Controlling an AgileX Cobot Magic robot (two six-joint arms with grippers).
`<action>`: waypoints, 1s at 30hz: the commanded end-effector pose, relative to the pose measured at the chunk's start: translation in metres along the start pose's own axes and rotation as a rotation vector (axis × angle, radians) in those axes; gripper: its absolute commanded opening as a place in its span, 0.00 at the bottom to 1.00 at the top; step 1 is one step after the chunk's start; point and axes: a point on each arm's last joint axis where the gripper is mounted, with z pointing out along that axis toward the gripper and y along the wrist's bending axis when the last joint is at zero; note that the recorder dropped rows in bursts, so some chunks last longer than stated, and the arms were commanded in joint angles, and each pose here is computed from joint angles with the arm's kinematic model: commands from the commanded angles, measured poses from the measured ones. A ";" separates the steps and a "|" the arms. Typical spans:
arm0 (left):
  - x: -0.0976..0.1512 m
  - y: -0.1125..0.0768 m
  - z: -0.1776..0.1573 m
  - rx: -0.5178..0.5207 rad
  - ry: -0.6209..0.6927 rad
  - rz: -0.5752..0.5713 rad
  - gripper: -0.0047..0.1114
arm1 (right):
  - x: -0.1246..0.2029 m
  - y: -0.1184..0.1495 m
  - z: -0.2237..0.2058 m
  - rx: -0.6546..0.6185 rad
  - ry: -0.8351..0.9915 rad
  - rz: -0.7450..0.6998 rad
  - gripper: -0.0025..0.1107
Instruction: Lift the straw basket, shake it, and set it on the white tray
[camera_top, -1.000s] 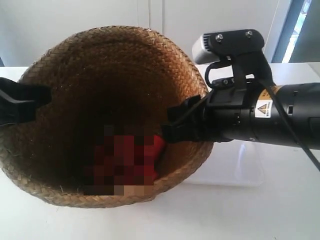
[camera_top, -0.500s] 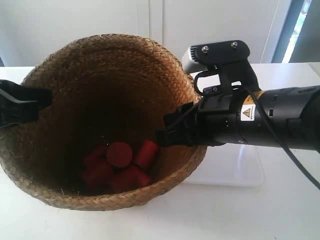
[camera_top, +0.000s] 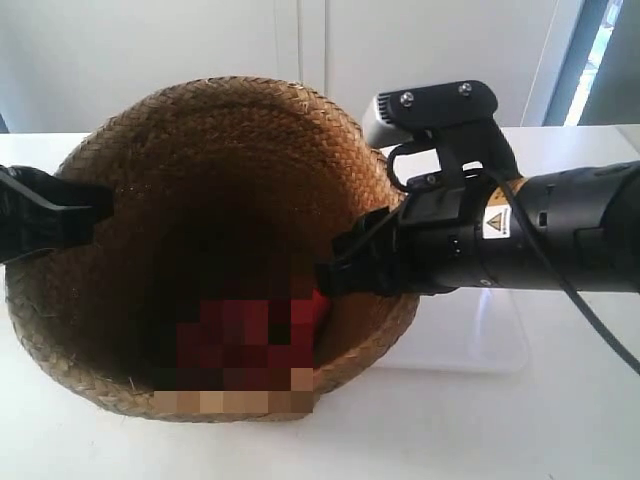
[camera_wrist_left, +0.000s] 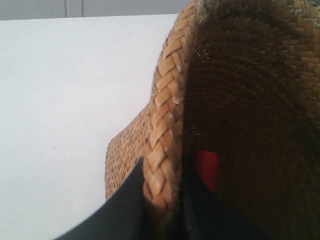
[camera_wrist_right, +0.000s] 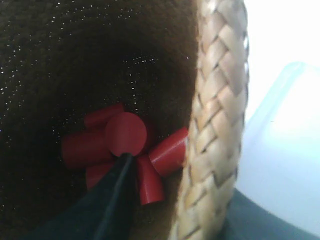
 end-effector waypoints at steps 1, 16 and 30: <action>-0.007 -0.003 -0.003 0.007 -0.028 0.050 0.04 | -0.001 0.000 0.003 0.009 0.019 -0.045 0.02; -0.037 -0.010 -0.023 0.018 -0.055 0.080 0.04 | -0.037 0.017 -0.018 -0.048 -0.025 -0.034 0.02; -0.035 -0.009 -0.019 0.007 -0.029 0.105 0.04 | -0.026 0.014 -0.008 -0.038 -0.020 -0.041 0.02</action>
